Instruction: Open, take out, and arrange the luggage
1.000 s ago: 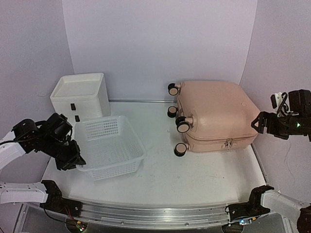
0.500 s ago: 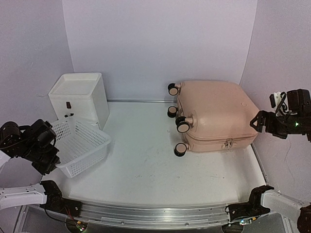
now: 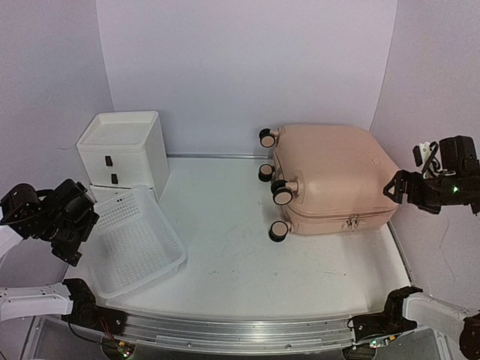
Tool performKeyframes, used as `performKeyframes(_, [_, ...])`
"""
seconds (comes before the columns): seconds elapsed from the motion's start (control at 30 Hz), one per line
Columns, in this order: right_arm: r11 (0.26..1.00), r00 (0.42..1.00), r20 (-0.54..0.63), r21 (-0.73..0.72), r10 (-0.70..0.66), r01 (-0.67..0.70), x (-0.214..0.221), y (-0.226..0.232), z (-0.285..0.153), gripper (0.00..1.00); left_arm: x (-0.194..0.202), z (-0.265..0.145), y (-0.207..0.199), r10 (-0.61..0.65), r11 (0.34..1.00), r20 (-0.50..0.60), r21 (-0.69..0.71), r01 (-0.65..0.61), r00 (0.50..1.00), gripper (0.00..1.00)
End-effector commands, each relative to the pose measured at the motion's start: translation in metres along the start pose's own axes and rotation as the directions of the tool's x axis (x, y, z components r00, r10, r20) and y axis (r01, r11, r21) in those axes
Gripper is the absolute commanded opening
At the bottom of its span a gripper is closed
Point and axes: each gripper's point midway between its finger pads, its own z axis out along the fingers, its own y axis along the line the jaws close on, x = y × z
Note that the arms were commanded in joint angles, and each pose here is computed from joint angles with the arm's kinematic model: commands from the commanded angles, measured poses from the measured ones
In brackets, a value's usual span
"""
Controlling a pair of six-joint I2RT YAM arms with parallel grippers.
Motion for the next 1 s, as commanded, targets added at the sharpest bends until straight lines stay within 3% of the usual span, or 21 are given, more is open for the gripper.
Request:
performKeyframes(0.0, [0.999,0.999,0.032,-0.034,0.000,0.001,-0.017,0.008,0.002,0.98,-0.004,-0.019,-0.034,0.230,0.957,0.020,0.176,-0.230,0.973,0.95])
performKeyframes(0.07, [0.998,1.000,0.025,-0.055,-0.007,0.009,-0.018,0.012,0.003,0.98,0.006,-0.029,-0.061,0.391,0.874,0.041,0.296,-0.385,0.919,0.96])
performKeyframes(0.17, [0.994,1.000,0.010,-0.104,-0.025,0.026,-0.020,0.022,0.003,0.98,0.030,-0.044,-0.101,0.590,0.692,0.099,0.451,-0.564,0.802,0.99])
performKeyframes(0.33, [0.984,0.999,-0.031,-0.177,-0.028,0.022,-0.018,0.035,0.006,0.98,0.077,-0.044,-0.150,0.814,0.450,0.120,0.490,-0.747,0.569,0.99])
performKeyframes(0.4, [0.981,0.999,-0.045,-0.195,-0.018,0.009,-0.017,0.038,0.007,0.98,0.103,-0.029,-0.164,0.876,0.393,0.062,0.482,-0.783,0.478,0.99])
performKeyframes(0.53, [0.978,0.998,-0.065,-0.209,-0.009,-0.005,-0.012,0.041,0.005,0.98,0.142,0.009,-0.188,0.911,0.389,-0.055,0.443,-0.808,0.408,0.99])
performKeyframes(0.57, [0.979,0.998,-0.069,-0.205,-0.007,-0.007,-0.010,0.040,0.004,0.98,0.147,0.021,-0.192,0.911,0.397,-0.074,0.414,-0.819,0.405,0.99])
performKeyframes(0.6, [0.979,0.997,-0.072,-0.201,-0.008,-0.007,-0.009,0.039,0.003,0.98,0.145,0.033,-0.195,0.895,0.440,-0.101,0.356,-0.824,0.435,0.99])
performKeyframes(0.7, [0.983,0.998,-0.068,-0.185,-0.002,-0.010,-0.006,0.036,-0.001,0.98,0.116,0.070,-0.178,0.780,0.618,-0.189,0.083,-0.782,0.597,0.98])
performKeyframes(0.77, [0.984,0.998,-0.065,-0.178,0.000,-0.012,-0.004,0.034,-0.004,0.98,0.111,0.090,-0.171,0.692,0.699,-0.251,-0.001,-0.715,0.676,0.94])
performKeyframes(0.97, [0.984,0.998,-0.066,-0.180,0.002,-0.013,-0.003,0.034,-0.005,0.98,0.106,0.135,-0.163,0.514,0.802,-0.313,-0.155,-0.577,0.799,0.88])
